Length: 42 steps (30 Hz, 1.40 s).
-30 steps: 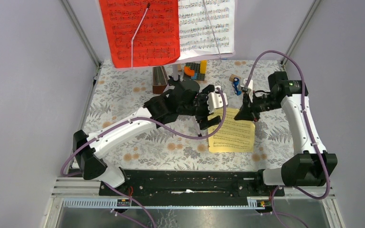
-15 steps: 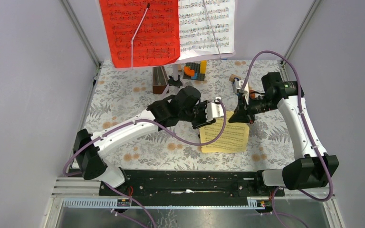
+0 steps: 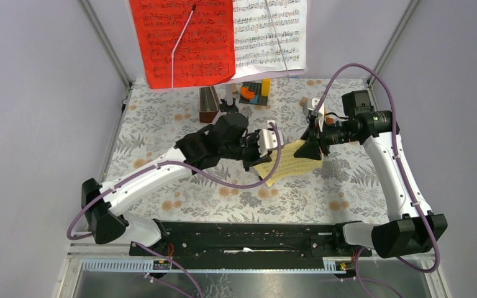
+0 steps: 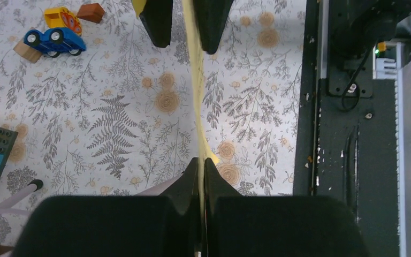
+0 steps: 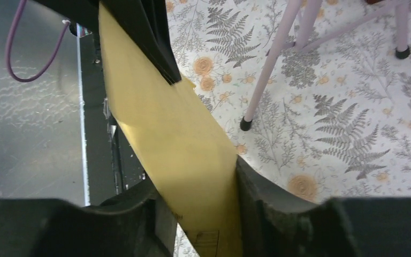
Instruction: Set up the instrument practice props
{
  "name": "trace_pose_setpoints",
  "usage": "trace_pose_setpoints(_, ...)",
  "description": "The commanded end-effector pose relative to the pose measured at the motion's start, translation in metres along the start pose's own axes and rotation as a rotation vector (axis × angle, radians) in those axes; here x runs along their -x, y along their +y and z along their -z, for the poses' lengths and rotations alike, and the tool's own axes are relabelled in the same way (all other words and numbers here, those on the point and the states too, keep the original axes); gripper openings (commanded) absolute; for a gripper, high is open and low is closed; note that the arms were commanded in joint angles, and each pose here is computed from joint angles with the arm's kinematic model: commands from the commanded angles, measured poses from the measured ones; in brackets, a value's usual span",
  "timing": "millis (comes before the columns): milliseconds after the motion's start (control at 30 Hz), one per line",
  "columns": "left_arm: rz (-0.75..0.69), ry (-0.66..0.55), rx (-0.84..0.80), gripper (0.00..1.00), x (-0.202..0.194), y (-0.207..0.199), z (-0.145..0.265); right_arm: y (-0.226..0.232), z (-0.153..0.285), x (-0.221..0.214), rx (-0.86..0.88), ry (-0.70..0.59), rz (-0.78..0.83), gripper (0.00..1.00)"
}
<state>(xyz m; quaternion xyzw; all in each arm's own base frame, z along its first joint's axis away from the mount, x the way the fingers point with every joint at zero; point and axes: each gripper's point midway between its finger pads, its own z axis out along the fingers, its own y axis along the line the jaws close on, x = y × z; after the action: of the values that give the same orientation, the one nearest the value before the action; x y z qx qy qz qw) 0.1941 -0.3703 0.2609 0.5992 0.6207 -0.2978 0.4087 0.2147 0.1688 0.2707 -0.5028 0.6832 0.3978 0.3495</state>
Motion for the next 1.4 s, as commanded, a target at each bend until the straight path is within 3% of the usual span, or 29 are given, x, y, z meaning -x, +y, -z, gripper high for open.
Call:
trace_pose_setpoints(0, 0.063, -0.119, 0.017, 0.00, 0.025, 0.003, 0.027, 0.000, 0.000, 0.011, -0.022, -0.035, -0.003, 0.54)
trace_pose_setpoints(167, 0.118, -0.192, 0.015, 0.00, 0.036, 0.005, 0.048, -0.001, 0.002, 0.024, -0.019, -0.065, -0.004, 0.81)
trace_pose_setpoints(333, 0.132, -0.238, 0.021, 0.00, 0.040, 0.005, 0.066, 0.004, 0.008, 0.046, -0.016, -0.108, 0.018, 0.94)
trace_pose_setpoints(500, 0.128, -0.266, 0.036, 0.00, 0.044, 0.007, 0.080, 0.008, 0.006, 0.060, -0.003, -0.148, 0.023, 0.99)
trace_pose_setpoints(667, 0.129, -0.280, 0.015, 0.00, 0.049, 0.003, 0.088, 0.016, 0.001, 0.070, 0.024, -0.163, 0.043, 0.96)
trace_pose_setpoints(800, 0.154, -0.286, 0.038, 0.00, 0.052, 0.011, 0.091, 0.023, -0.001, 0.071, 0.047, -0.169, 0.049, 0.87)
trace_pose_setpoints(967, 0.197, -0.315, 0.074, 0.00, 0.062, 0.023, 0.101, 0.032, 0.003, 0.076, 0.051, -0.186, 0.065, 0.62)
trace_pose_setpoints(1033, 0.202, -0.328, 0.076, 0.00, 0.066, 0.025, 0.105, 0.036, 0.005, 0.082, 0.068, -0.207, 0.059, 0.47)
trace_pose_setpoints(1100, 0.205, -0.337, 0.080, 0.00, 0.071, 0.026, 0.110, 0.041, 0.006, 0.090, 0.094, -0.233, 0.041, 0.22)
trace_pose_setpoints(1200, 0.201, -0.335, 0.088, 0.00, 0.076, 0.027, 0.117, 0.044, 0.009, 0.105, 0.115, -0.267, 0.013, 0.01)
trace_pose_setpoints(1300, 0.191, -0.339, 0.100, 0.02, 0.085, 0.027, 0.127, 0.043, 0.011, 0.117, 0.089, -0.288, -0.008, 0.00)
trace_pose_setpoints(1367, 0.180, -0.346, 0.109, 0.10, 0.093, 0.027, 0.135, 0.042, 0.012, 0.127, 0.073, -0.303, -0.004, 0.00)
